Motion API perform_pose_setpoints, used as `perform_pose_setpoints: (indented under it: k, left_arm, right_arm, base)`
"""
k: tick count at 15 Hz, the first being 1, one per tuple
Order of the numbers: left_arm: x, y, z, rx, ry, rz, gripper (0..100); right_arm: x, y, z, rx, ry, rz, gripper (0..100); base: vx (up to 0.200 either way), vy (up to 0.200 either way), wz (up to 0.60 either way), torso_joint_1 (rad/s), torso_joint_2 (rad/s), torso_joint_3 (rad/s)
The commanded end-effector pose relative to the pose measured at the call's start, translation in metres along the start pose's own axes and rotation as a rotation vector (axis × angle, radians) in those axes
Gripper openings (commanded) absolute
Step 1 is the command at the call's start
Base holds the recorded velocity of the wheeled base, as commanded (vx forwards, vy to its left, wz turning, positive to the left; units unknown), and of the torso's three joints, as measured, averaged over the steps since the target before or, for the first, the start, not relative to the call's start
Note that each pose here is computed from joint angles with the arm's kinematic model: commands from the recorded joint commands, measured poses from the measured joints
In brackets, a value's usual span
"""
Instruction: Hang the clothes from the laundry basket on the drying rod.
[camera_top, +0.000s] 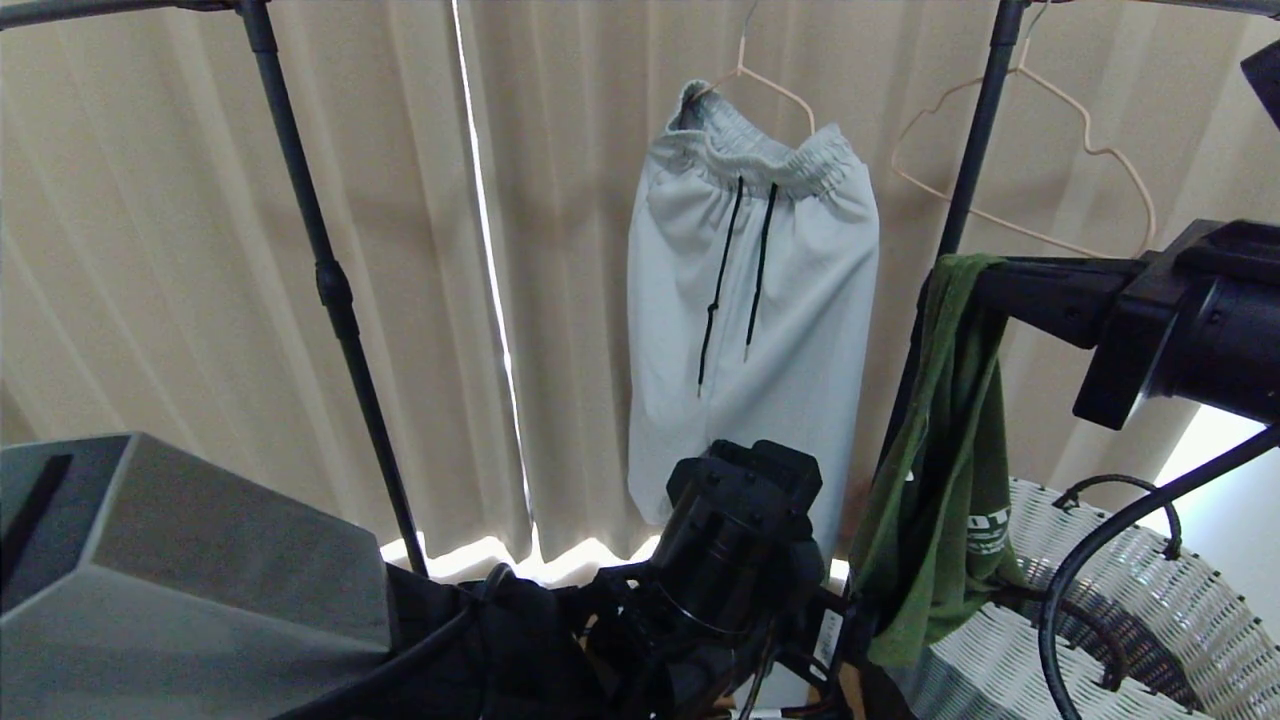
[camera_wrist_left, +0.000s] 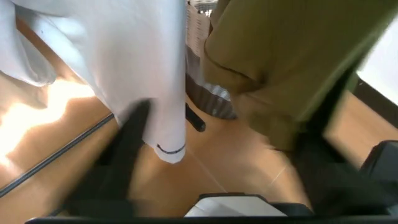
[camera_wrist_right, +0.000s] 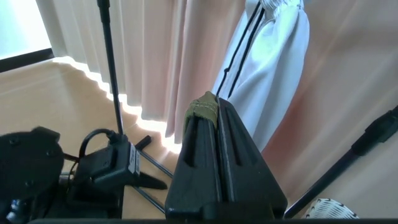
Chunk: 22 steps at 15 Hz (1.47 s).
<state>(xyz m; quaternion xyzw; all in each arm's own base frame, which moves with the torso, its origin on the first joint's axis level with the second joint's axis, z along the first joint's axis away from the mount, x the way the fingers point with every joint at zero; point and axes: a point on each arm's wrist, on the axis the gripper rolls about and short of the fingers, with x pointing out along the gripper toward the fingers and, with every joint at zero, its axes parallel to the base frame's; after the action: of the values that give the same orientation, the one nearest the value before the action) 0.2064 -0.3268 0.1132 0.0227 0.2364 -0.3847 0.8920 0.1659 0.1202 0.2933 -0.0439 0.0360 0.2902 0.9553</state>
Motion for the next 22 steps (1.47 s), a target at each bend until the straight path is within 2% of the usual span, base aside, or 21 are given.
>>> perform_pose_setpoints:
  k: [1, 2, 4, 5, 6, 9, 10, 12, 14, 15, 17, 21, 22]
  left_arm:
    - [0.0, 0.001, -0.002, 0.003, 0.006, 0.004, 0]
    - [-0.002, 0.001, -0.002, 0.017, -0.002, 0.018, 0]
    - [-0.007, 0.002, -0.009, 0.054, -0.001, 0.109, 0]
    - [-0.02, 0.006, -0.011, 0.073, -0.003, 0.147, 0]
    - [-0.036, 0.01, -0.003, 0.072, -0.031, 0.151, 0]
    - [-0.093, 0.056, 0.042, 0.015, -0.149, 0.262, 0]
    - [-0.113, 0.069, 0.052, 0.013, -0.169, 0.303, 0]
    - [-0.146, 0.089, 0.066, 0.015, -0.201, 0.35, 0]
    - [-0.173, 0.107, 0.077, 0.062, -0.241, 0.399, 0]
    - [-0.177, 0.11, 0.081, 0.073, -0.257, 0.411, 0]
    - [-0.189, 0.11, 0.103, 0.092, -0.331, 0.429, 0]
    - [-0.209, 0.105, 0.141, 0.105, -0.348, 0.435, 0]
    - [-0.212, 0.104, 0.151, 0.105, -0.371, 0.433, 0]
  right_arm:
    - [-0.002, 0.0, 0.001, 0.0, -0.006, 0.0, 0]
    - [-0.002, 0.0, 0.001, -0.001, -0.004, 0.0, 0]
    - [0.0, 0.0, 0.0, -0.001, -0.001, 0.002, 0]
    - [0.002, 0.0, 0.0, -0.001, 0.002, 0.002, 0]
    - [0.002, 0.0, 0.0, -0.001, 0.004, 0.002, 0]
    - [0.003, 0.0, -0.001, 0.001, 0.007, 0.002, 0]
    - [0.003, 0.0, -0.001, 0.004, 0.005, 0.002, 0]
    - [0.002, 0.0, 0.0, 0.007, -0.002, 0.0, 0]
    - [0.0, -0.001, 0.001, 0.009, -0.008, -0.003, 0]
    - [0.0, -0.001, 0.002, 0.011, -0.011, -0.006, 0]
    - [-0.002, -0.005, 0.007, 0.018, -0.05, -0.025, 0]
    - [-0.002, -0.019, 0.01, 0.022, -0.08, -0.099, 0]
    - [-0.002, -0.021, 0.009, 0.024, -0.076, -0.108, 0]
  base:
    - [0.0, 0.0, 0.0, 0.0, 0.0, 0.0]
    - [0.0, 0.0, 0.0, 0.0, 0.0, 0.0]
    - [0.0, 0.0, 0.0, 0.0, 0.0, 0.0]
    - [0.0, 0.0, 0.0, 0.0, 0.0, 0.0]
    - [0.0, 0.0, 0.0, 0.0, 0.0, 0.0]
    - [0.0, 0.0, 0.0, 0.0, 0.0, 0.0]
    - [0.0, 0.0, 0.0, 0.0, 0.0, 0.0]
    - [0.0, 0.0, 0.0, 0.0, 0.0, 0.0]
    - [0.0, 0.0, 0.0, 0.0, 0.0, 0.0]
    - [0.0, 0.0, 0.0, 0.0, 0.0, 0.0]
    - [0.0, 0.0, 0.0, 0.0, 0.0, 0.0]
    - [0.0, 0.0, 0.0, 0.0, 0.0, 0.0]
    - [0.0, 0.0, 0.0, 0.0, 0.0, 0.0]
